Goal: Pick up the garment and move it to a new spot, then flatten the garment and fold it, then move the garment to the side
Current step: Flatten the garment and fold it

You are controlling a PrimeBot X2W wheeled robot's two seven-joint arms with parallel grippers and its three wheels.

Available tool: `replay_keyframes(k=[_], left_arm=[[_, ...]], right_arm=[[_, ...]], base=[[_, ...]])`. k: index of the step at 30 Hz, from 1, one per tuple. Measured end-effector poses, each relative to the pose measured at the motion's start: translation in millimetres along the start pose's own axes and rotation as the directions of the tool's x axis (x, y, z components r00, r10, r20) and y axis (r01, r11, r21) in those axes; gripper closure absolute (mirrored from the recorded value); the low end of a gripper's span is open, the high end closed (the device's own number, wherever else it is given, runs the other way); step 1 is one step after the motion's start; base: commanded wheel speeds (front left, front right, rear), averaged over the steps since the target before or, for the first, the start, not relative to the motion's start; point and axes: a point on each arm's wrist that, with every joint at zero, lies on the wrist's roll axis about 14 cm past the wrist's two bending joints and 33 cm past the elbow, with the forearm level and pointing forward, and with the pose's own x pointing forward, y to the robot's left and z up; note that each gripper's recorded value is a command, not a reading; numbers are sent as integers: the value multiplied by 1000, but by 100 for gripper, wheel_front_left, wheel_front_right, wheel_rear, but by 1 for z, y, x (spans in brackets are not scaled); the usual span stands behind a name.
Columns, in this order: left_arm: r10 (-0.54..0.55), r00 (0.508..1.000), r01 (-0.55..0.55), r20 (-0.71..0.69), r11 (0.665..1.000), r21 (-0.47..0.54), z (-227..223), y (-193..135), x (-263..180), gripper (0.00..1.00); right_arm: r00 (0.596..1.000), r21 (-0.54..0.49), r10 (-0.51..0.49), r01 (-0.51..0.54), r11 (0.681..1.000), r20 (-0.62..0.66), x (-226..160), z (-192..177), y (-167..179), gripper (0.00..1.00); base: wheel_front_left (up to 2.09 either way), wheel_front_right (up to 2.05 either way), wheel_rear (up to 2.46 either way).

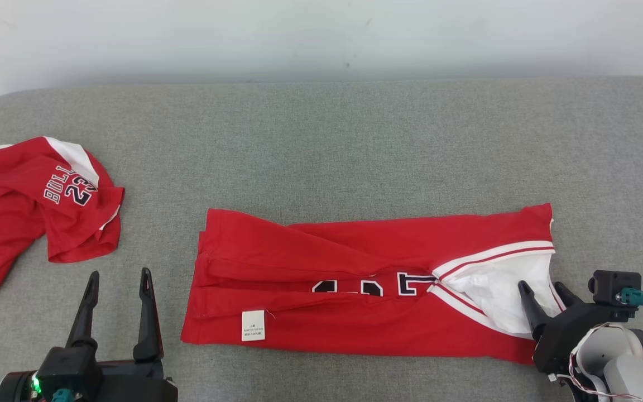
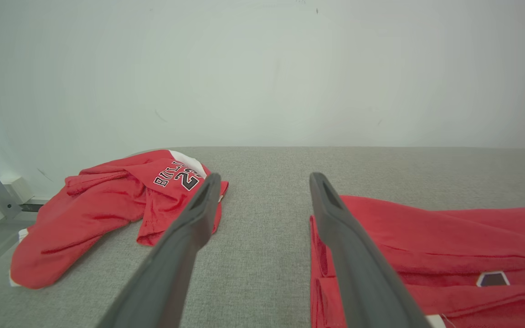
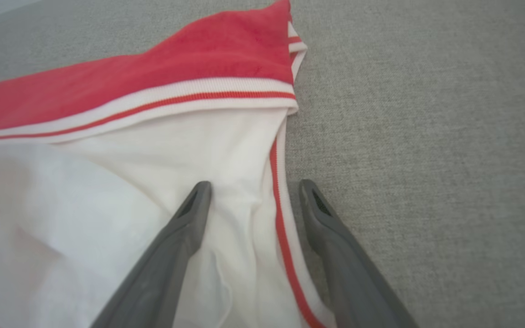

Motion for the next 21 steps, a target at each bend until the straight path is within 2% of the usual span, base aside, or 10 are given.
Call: replay_keyframes(k=[1,3,8,11,18,21], left_arm=[[2,1000,-2,0,1000,0,0,0,0,0],[4,1000,-4,2,1000,-2,0,0,0,0],[-3,1000,3,0,1000,-5,-1,-2,-1,0],[-3,1000,3,2,1000,-3,0,-2,-1,0],[-15,1000,15,0,1000,-4,0,-6,-5,0],[-24,1000,24,4,1000,-2,1,-9,-3,0]], right_arm=[[1000,6,3,-2,1000,-10,1,-1,1,0],[1000,14,8,-8,1000,-18,2,-2,2,100],[1000,20,11,-10,1000,-16,3,1,2,100],[1000,16,-16,16,1000,6,0,8,-12,100],[977,-25,-192,195,980,90,-28,38,-94,100],[961,-37,-242,248,968,131,-41,53,-116,100]], base=[[0,0,0],[0,0,0],[0,0,0],[0,0,0],[0,0,0],[0,0,0]])
